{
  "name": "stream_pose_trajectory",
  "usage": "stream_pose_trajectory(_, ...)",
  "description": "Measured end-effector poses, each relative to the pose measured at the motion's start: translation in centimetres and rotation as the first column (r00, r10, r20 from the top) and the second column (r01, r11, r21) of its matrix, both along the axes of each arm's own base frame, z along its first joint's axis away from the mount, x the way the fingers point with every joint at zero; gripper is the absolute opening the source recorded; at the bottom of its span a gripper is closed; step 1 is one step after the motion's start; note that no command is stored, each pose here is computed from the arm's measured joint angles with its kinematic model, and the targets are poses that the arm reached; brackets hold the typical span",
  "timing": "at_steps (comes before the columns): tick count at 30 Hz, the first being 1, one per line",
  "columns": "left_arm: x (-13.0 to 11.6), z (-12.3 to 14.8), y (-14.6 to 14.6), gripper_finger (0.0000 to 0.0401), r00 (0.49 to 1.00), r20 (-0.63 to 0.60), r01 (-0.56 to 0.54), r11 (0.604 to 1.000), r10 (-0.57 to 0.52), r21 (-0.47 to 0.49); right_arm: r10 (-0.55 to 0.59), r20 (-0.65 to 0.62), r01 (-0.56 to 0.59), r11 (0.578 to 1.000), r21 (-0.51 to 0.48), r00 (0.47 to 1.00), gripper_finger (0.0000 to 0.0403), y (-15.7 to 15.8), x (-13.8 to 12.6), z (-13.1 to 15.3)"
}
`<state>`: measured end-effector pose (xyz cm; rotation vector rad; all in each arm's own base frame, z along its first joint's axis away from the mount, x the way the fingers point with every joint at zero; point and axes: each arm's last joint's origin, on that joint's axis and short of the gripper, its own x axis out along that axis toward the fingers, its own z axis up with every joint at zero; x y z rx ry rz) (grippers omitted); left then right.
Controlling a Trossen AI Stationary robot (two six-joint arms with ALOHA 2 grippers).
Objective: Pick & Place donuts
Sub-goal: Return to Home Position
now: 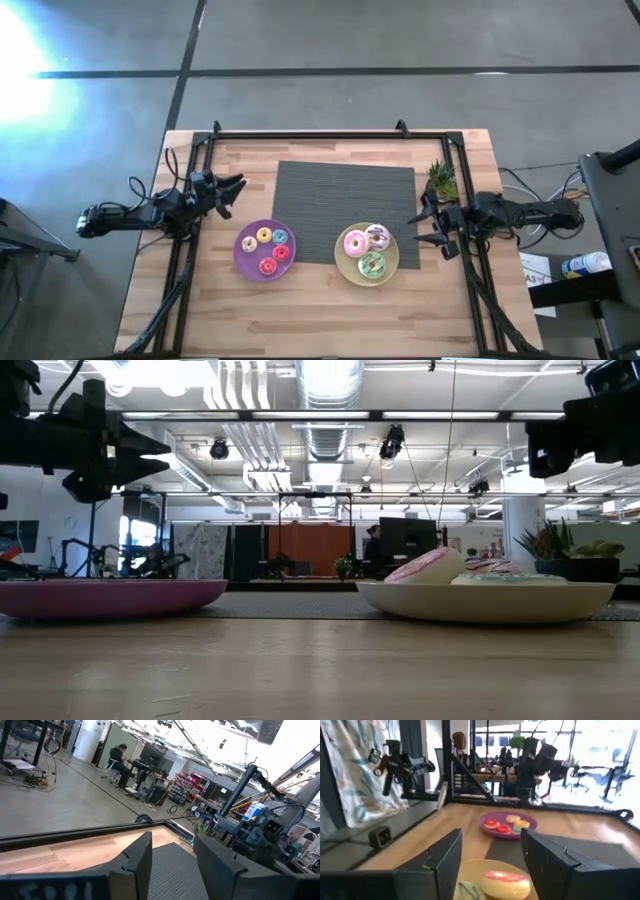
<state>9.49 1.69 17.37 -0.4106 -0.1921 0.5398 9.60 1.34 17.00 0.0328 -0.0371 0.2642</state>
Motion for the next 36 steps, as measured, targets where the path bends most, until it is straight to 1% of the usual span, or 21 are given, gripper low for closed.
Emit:
stream_pose_trajectory(3, 0.0, 0.0, 0.0, 0.0124, 1.0, 0.0, 0.0, 1.0, 0.0, 0.0, -0.005, 0.019, 0.006, 0.998, -0.056, 1.0, 0.0194, -0.01, -0.02, 0.03)
stream_pose_trajectory(5, 0.0, 0.0, 0.0, 0.0124, 1.0, 0.0, 0.0, 1.0, 0.0, 0.0, -0.005, 0.013, 0.006, 0.998, -0.068, 1.0, 0.0194, -0.01, 0.03, -0.04)
stream_pose_trajectory(14, 0.0, -0.04, 0.0, 0.0124, 1.0, -0.003, 0.0, 1.0, 0.0, 0.0, -0.005, -0.035, 0.004, 0.999, -0.036, 0.999, 0.0194, 0.01, 0.29, -0.34)
stream_pose_trajectory(36, 0.0, -0.04, 0.0, 0.0124, 1.0, -0.003, 0.0, 1.0, 0.0, 0.0, -0.007, -0.036, 0.006, 0.999, -0.038, 0.999, 0.0194, 0.01, 0.3, -0.36)
